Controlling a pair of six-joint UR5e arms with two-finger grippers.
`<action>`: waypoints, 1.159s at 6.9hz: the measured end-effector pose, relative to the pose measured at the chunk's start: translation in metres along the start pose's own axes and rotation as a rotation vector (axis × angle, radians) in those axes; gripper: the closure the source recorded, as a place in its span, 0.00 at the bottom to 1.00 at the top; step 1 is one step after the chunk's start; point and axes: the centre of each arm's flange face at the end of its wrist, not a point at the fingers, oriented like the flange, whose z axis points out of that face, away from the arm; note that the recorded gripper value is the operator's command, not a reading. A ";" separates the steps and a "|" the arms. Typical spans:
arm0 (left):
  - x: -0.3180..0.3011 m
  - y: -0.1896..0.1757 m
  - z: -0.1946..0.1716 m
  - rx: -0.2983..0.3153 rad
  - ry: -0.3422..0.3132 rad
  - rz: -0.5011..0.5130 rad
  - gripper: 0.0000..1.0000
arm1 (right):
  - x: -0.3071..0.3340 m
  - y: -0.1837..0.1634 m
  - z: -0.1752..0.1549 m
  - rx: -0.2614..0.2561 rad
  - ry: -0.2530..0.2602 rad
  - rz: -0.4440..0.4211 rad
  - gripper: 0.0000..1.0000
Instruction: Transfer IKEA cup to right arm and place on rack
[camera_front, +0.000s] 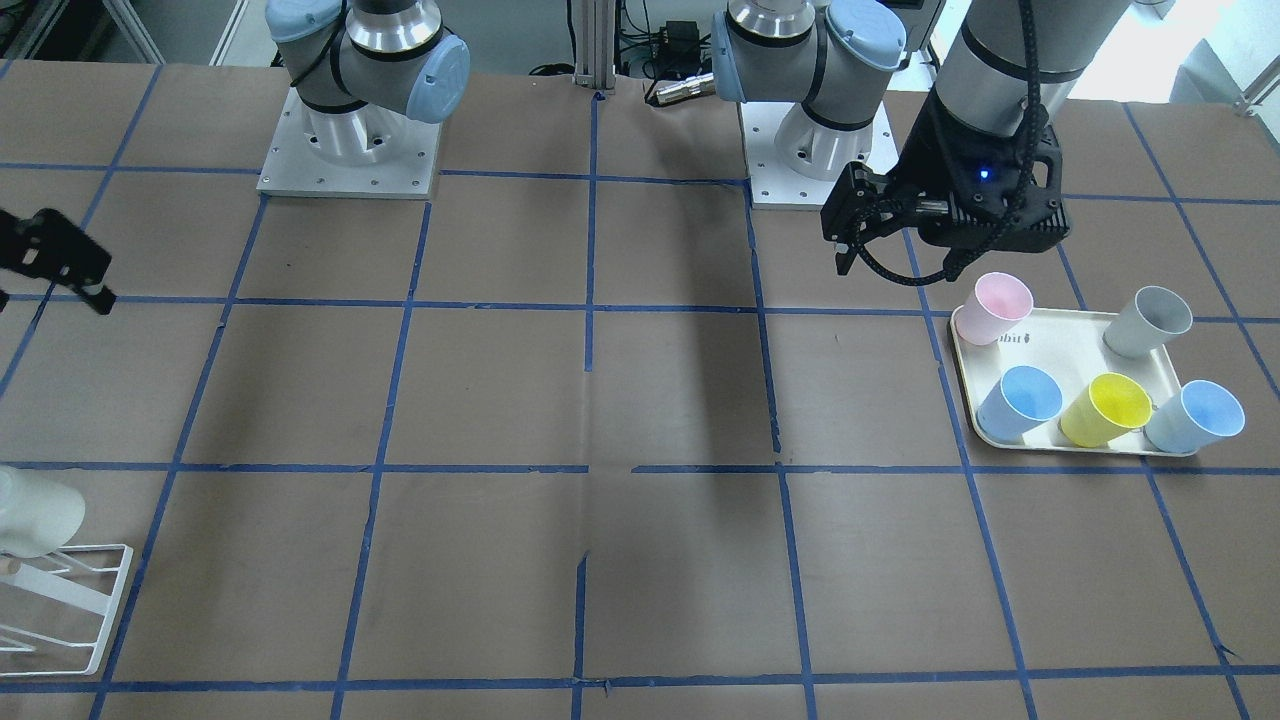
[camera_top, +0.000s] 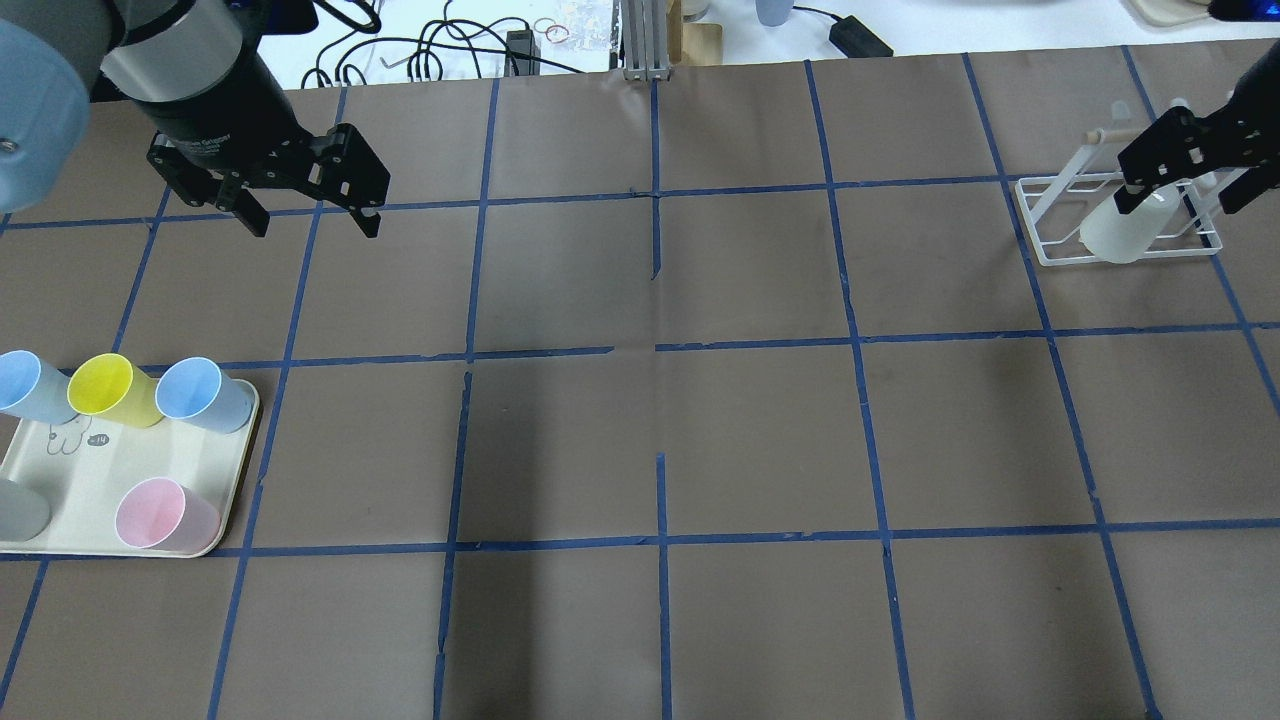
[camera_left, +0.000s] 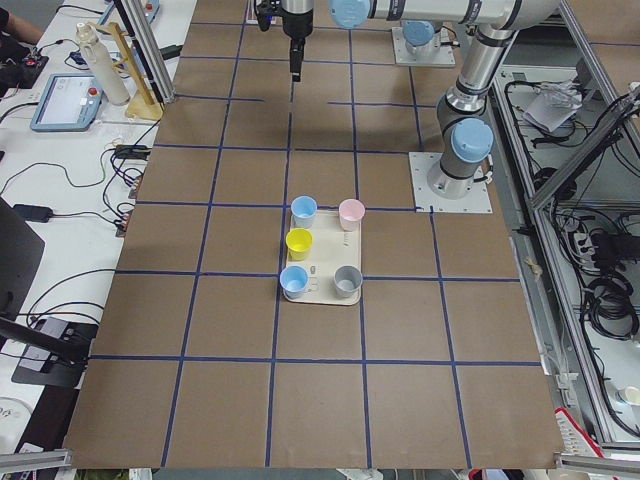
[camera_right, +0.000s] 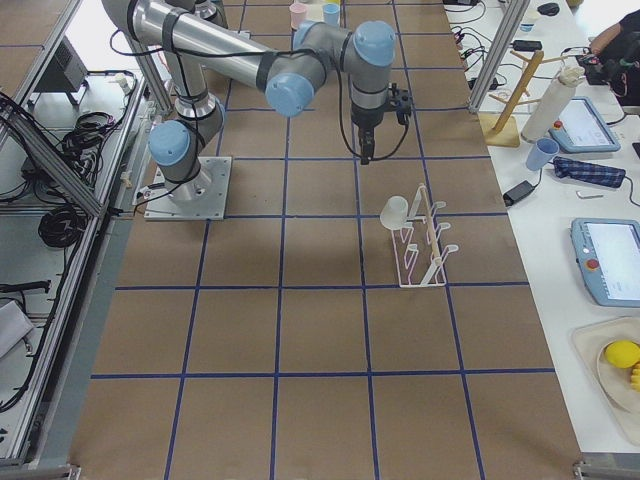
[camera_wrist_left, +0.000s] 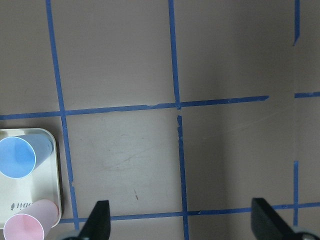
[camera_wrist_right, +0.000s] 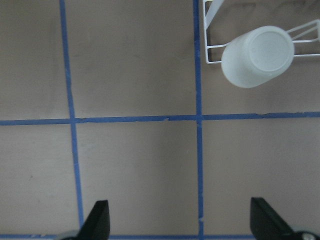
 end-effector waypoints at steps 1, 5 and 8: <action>0.000 0.000 0.000 0.000 0.000 0.000 0.00 | -0.040 0.021 -0.018 -0.012 0.000 0.024 0.00; 0.000 0.000 0.001 -0.002 0.001 -0.001 0.00 | -0.141 0.100 -0.044 -0.025 -0.006 -0.068 0.00; 0.000 0.000 0.001 -0.002 0.002 -0.001 0.00 | -0.165 0.116 -0.028 -0.048 -0.001 -0.055 0.00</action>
